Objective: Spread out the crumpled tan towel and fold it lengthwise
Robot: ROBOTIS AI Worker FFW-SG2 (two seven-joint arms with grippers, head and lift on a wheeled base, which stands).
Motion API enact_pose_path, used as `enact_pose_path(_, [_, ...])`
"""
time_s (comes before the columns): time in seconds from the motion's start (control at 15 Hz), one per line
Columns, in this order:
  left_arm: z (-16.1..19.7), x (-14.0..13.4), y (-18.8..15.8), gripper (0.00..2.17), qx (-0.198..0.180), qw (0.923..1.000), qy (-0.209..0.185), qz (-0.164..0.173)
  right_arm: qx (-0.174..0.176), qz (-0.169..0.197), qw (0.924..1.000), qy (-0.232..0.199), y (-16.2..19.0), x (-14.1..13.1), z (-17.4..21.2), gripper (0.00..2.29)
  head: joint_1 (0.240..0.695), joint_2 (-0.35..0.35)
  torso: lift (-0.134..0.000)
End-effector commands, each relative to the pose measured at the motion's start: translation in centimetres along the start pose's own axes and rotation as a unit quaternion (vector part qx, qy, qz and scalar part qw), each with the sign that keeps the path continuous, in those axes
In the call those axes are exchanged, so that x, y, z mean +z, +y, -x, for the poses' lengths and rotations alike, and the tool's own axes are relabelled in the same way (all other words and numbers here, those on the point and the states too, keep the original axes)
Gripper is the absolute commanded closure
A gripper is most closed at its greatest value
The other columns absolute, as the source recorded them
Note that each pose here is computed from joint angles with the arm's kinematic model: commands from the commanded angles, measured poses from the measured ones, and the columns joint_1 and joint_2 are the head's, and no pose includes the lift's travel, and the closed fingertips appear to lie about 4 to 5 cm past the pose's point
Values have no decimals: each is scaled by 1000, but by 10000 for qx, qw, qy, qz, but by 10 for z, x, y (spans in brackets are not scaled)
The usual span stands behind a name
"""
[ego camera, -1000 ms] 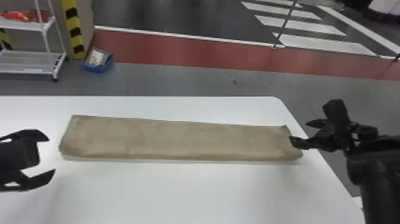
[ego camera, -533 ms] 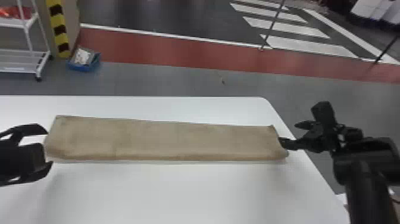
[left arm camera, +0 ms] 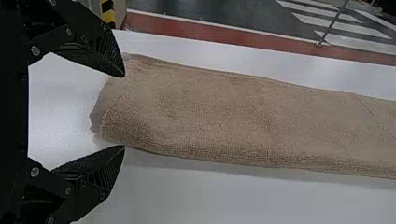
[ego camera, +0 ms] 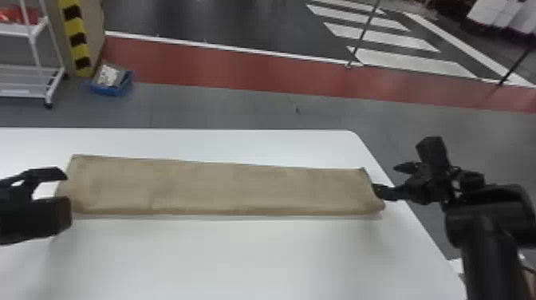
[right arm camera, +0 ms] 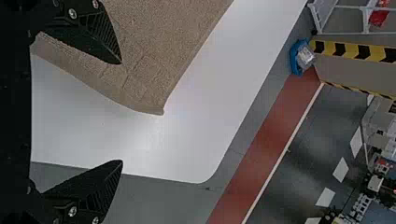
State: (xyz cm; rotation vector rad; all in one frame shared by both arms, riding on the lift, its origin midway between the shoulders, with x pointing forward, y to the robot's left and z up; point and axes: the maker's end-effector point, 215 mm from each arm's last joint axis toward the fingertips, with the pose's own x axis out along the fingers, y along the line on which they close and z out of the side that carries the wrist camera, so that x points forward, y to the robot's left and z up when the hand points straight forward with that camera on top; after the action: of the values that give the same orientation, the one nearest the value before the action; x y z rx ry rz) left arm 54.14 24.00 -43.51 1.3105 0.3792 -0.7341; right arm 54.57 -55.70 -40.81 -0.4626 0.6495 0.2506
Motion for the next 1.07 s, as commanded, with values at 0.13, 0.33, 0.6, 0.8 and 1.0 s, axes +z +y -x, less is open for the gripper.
enact_pose_path(0.13, [-7, -5, -4, 792, -90, 9998, 121, -109, -1, -9, 10000, -2, -1, 0, -1, 147, 695, -309, -124])
enact_pose_path(0.33, [-7, -3, -9, 1001, -214, 9995, 134, -169, -14, -25, 10000, 13, -2, -2, -1, 147, 695, -309, -124])
enact_pose_path(0.6, [3, -8, -15, 1426, -386, 9984, 295, -292, -27, -52, 10000, -3, -4, -3, 1, 147, 695, -311, -124])
enact_pose_path(0.8, [31, -7, -21, 1426, -488, 9975, 321, -387, -4, -89, 10000, -33, -2, -4, 2, 147, 695, -312, -124])
enact_pose_path(1.0, [59, -19, -45, 1426, -877, 9940, 444, -485, 28, -78, 10000, -40, 1, -3, 1, 147, 695, -313, -124])
